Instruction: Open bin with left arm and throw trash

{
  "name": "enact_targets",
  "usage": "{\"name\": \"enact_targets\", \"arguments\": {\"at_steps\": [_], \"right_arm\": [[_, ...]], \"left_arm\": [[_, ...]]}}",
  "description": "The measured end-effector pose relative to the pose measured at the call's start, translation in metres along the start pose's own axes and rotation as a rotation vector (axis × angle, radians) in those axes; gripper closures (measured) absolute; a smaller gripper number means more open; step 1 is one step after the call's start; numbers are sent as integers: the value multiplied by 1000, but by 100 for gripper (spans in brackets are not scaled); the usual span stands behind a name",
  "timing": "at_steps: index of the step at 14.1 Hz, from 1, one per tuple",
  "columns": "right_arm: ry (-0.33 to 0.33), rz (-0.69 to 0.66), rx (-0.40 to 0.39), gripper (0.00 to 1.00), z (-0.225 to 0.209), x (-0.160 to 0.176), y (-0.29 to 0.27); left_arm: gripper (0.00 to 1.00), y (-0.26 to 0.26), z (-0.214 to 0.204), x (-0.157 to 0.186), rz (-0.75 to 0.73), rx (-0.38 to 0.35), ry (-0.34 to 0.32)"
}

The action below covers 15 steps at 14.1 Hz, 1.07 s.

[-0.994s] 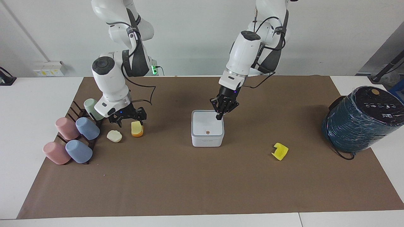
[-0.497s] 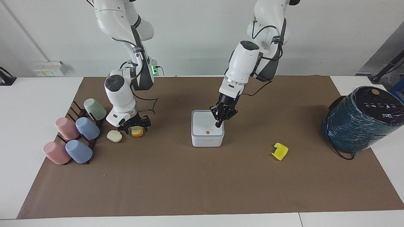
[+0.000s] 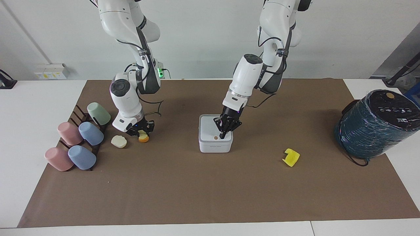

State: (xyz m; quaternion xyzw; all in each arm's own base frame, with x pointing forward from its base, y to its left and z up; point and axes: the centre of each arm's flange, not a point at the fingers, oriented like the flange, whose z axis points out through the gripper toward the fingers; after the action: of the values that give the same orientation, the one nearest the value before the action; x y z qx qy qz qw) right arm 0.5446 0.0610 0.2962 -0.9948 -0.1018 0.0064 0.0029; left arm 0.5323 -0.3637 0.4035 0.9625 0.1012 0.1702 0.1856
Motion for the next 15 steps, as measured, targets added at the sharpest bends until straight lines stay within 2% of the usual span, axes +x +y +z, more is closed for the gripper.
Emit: {"name": "enact_targets", "arguments": {"at_steps": [2,3,7,11,13,15], "right_arm": [[-26,42,49,87,-12,4,-1],[-32,63,77,89,-25,9,-2],[46,283,222,92,-89,41,-8],[95,478,404,92,-126,60,-21],[107,518,456,92,-135,67,-23],[124,548,475,92,-147,72,-22]], "left_arm": [[99,2,0,-2,4,-1,-2],[99,2,1,-3,5,0,-3],[98,6,1,-14,23,-1,-11],[97,8,0,-16,28,-1,-14],[97,10,-6,-9,19,21,-35],[96,7,-23,15,-6,73,-77]]}}
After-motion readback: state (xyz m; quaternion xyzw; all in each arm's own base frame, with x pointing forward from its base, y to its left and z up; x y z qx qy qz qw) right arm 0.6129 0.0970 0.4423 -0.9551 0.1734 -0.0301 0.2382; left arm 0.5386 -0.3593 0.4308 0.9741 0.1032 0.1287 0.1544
